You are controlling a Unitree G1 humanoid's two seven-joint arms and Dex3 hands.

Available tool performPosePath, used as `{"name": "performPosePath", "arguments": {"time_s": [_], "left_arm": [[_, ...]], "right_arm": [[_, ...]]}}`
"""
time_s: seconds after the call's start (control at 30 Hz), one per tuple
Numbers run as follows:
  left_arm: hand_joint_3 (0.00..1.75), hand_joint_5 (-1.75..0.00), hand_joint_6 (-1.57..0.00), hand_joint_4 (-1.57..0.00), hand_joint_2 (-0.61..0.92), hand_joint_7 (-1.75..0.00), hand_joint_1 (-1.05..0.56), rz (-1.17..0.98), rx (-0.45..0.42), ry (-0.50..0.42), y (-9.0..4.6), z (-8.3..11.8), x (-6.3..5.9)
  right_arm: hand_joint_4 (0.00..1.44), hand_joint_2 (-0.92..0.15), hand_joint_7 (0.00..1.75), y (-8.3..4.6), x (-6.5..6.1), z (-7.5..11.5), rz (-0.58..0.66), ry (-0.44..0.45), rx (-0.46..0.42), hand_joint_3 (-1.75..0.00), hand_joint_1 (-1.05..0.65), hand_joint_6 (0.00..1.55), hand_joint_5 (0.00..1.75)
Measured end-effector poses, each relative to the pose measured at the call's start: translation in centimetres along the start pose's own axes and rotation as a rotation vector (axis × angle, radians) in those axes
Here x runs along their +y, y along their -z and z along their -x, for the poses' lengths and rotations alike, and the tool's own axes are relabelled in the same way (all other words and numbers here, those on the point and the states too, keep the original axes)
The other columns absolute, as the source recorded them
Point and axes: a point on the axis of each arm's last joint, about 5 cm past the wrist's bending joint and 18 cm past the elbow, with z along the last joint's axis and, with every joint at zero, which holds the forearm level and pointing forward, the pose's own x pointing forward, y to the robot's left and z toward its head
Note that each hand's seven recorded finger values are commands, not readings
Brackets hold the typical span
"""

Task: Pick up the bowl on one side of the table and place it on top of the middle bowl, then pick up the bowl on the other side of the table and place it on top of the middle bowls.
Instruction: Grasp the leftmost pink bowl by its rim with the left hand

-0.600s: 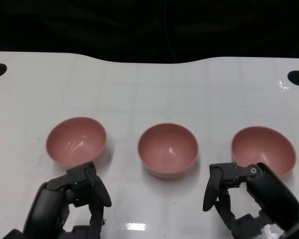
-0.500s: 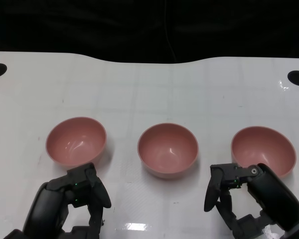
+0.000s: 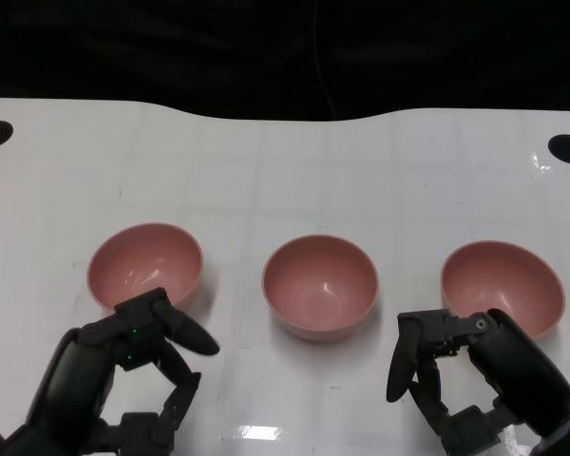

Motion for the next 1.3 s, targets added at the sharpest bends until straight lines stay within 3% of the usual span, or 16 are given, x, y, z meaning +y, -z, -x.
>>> {"name": "performPosePath", "arguments": {"time_s": [0.1,0.23,0.33,0.43,0.7,0.93,1.3], "left_arm": [[0.22,-0.94,-0.6,-0.57,0.85,-0.45,-0.18,-0.1,-0.003,0.01,-0.7,-0.2,0.6],[0.13,-0.92,-0.61,-0.56,0.89,-0.36,-0.2,-0.16,0.006,0.009,-1.3,-0.4,0.8],[0.04,-0.8,-0.53,-0.44,0.91,-0.21,-0.33,-0.309,0.039,0.031,-2.1,-0.7,1.4],[0.01,-0.68,-0.51,-0.42,0.91,-0.11,-0.37,-0.49,0.053,0.039,-3.0,-1.7,2.1],[0.0,-0.44,-0.48,-0.42,0.9,-0.02,-0.43,-0.783,0.067,0.067,-3.7,-3.0,2.1],[0.0,-0.39,-0.48,-0.44,0.86,-0.01,-0.49,-1.001,0.114,0.092,-3.1,-4.6,1.5],[0.0,-0.28,-0.53,-0.53,0.89,-0.02,-0.53,-1.16,0.229,0.162,-0.5,-6.7,-0.3]], "right_arm": [[0.94,-0.15,1.34,0.0,0.0,0.0,0.002,-0.001,0.0,-1.62,0.16,0.88,1.74],[0.94,-0.15,1.34,0.0,0.0,0.0,0.005,-0.003,0.001,-1.62,0.16,0.88,1.74],[0.94,-0.15,1.34,0.0,0.0,0.0,0.006,-0.004,0.001,-1.62,0.16,0.88,1.74],[0.93,-0.15,1.34,-0.1,0.0,0.0,0.009,-0.005,-0.002,-1.62,0.16,0.88,1.75],[0.94,-0.14,1.34,-0.2,-0.2,0.1,0.013,-0.003,-0.005,-1.63,0.16,0.89,1.75],[0.93,-0.14,1.34,-0.3,-0.2,0.2,0.012,-0.002,-0.008,-1.63,0.17,0.88,1.74],[0.94,-0.12,1.35,-0.5,-0.2,0.3,0.013,0.001,-0.016,-1.65,0.17,0.89,1.74]]}}
